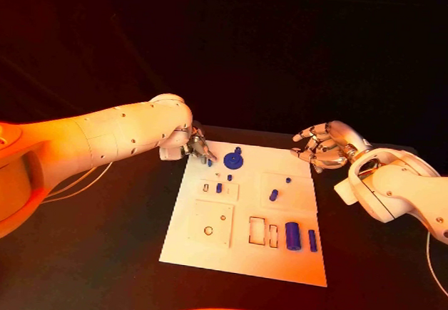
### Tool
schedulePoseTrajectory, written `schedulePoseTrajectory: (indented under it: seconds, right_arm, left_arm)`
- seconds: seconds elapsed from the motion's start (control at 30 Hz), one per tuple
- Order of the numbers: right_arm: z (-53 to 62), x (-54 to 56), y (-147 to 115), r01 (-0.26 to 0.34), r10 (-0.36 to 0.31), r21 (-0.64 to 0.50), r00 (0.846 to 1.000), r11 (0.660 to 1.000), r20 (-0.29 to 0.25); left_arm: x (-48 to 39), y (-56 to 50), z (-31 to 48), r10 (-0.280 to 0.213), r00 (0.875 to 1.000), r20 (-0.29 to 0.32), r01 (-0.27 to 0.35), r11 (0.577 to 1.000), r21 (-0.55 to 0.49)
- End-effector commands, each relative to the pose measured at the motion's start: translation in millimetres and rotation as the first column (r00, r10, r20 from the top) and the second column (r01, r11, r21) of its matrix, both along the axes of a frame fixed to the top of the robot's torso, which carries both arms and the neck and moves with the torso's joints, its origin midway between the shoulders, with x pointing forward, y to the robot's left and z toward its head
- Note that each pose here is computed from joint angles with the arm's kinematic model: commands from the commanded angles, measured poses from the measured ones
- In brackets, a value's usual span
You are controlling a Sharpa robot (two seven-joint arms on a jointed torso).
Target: Assemble the parts on the task board
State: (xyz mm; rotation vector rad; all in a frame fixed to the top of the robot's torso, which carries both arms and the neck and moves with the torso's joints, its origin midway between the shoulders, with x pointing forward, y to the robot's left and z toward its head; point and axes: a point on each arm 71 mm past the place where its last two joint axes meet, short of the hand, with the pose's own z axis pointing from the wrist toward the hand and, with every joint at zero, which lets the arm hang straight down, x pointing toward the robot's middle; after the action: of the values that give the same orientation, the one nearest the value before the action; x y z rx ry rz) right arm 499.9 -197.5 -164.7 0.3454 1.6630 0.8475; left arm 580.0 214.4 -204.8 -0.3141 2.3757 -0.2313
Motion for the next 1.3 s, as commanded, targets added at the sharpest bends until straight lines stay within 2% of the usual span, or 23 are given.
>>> schedulePoseTrajectory:
  seconds: [0.03, 0.47, 0.9, 1.13, 1.3]
  right_arm:
    - [1.5, -0.2, 1.9, -0.015, 0.015, 0.014, 1.0, 1.0, 0.021]
    - [1.5, 0.8, 2.6, -0.014, 0.014, 0.022, 1.0, 1.0, 0.024]
    - [0.6, 3.3, -0.4, 0.003, -0.003, 0.02, 1.0, 1.0, 0.02]
    - [-0.6, 3.9, -1.7, 0.006, -0.006, 0.021, 1.0, 1.0, 0.016]
    - [-2.1, 5.3, -4.6, 0.017, -0.017, 0.01, 1.0, 1.0, 0.014]
  left_arm:
    - [-0.3, -4.7, -0.2, -0.005, 1.0, -0.004, 0.005, 0.999, -0.037]
    - [-0.1, -4.9, -0.4, 0.008, 1.0, -0.006, -0.008, 0.998, -0.062]
    - [-1.9, 0.1, 0.1, 0.039, 0.999, -0.003, -0.039, 0.995, -0.096]
    - [-9.1, 6.8, 2.5, 0.057, 0.998, -0.005, -0.057, 0.989, -0.137]
    - [-21.8, 10.2, 5.9, 0.041, 0.999, -0.012, -0.043, 0.985, -0.17]
